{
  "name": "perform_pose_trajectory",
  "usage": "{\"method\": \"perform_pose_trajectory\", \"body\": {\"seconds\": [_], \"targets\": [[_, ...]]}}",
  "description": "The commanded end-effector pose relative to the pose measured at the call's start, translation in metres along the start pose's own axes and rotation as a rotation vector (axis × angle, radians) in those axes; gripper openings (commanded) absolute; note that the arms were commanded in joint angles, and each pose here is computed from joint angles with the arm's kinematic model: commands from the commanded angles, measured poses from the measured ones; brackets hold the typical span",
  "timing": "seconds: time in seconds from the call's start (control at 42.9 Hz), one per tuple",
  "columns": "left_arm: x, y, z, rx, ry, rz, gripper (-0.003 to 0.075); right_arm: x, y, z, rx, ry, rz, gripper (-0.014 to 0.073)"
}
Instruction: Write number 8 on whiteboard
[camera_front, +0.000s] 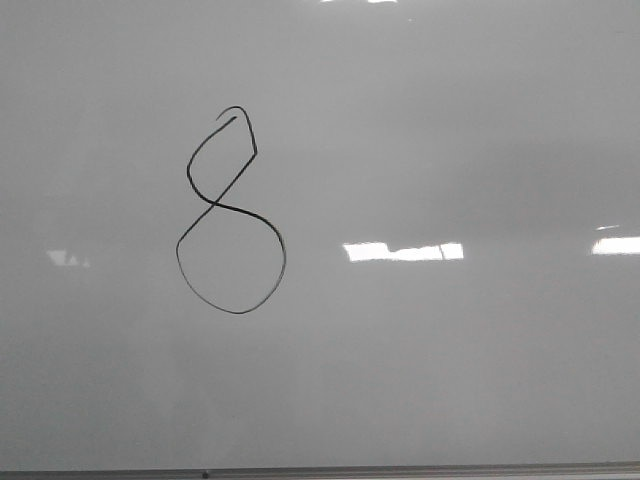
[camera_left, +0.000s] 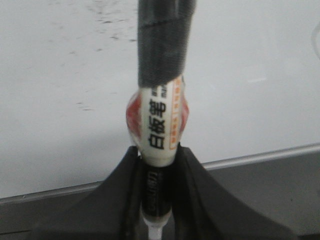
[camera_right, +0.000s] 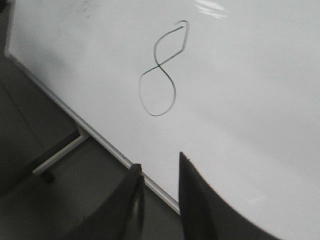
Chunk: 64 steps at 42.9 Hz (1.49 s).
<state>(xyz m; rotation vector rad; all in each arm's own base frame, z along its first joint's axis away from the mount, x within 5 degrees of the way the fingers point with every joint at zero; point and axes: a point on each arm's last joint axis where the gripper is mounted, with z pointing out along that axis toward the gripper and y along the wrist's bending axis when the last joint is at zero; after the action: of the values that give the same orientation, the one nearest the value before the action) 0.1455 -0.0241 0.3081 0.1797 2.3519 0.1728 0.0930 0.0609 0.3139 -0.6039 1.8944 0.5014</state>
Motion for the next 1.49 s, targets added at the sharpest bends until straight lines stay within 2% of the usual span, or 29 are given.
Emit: {"method": "perform_pose_trajectory", "body": {"seconds": [0.0, 0.093, 0.163, 0.35, 0.606, 0.862, 0.886, 1.026, 1.282, 1.375, 1.469], "targets": [[-0.018, 0.016, 0.002, -0.059, -0.111, -0.07, -0.002, 0.006, -0.004, -0.012, 0.11, -0.13, 0.063, 0.0069], [-0.019, 0.025, 0.014, -0.094, -0.119, -0.11, -0.002, 0.02, -0.005, -0.017, 0.157, -0.163, 0.067, -0.0031], [-0.019, 0.029, 0.024, -0.114, -0.104, -0.128, -0.002, 0.025, -0.004, -0.02, 0.178, -0.186, 0.066, -0.0075], [-0.02, 0.032, 0.058, -0.115, -0.05, -0.131, -0.002, 0.028, -0.004, -0.022, 0.195, -0.208, 0.063, -0.0064], [-0.034, 0.016, 0.117, -0.004, -0.087, -0.096, -0.002, 0.029, -0.004, -0.022, 0.194, -0.205, 0.061, -0.0064], [-0.048, 0.014, 0.158, 0.028, -0.056, -0.174, -0.002, 0.03, -0.003, -0.021, 0.183, -0.192, 0.062, -0.0064], [-0.046, 0.013, 0.172, 0.025, -0.013, -0.172, 0.0209, 0.031, -0.004, -0.02, 0.183, -0.188, 0.063, -0.0064], [-0.046, 0.013, 0.172, 0.025, -0.011, -0.172, 0.0364, 0.034, -0.005, -0.019, 0.189, -0.185, 0.067, -0.0064], [-0.042, 0.014, 0.17, 0.006, 0.039, -0.169, 0.0451, 0.034, -0.005, -0.019, 0.189, -0.185, 0.067, -0.0064], [-0.039, 0.012, 0.16, -0.003, 0.058, -0.155, 0.0452, 0.034, -0.005, -0.019, 0.189, -0.185, 0.067, -0.0064], [-0.037, 0.009, 0.141, 0.004, 0.015, -0.131, 0.0452, 0.034, -0.005, -0.019, 0.189, -0.186, 0.068, -0.0064]]}}
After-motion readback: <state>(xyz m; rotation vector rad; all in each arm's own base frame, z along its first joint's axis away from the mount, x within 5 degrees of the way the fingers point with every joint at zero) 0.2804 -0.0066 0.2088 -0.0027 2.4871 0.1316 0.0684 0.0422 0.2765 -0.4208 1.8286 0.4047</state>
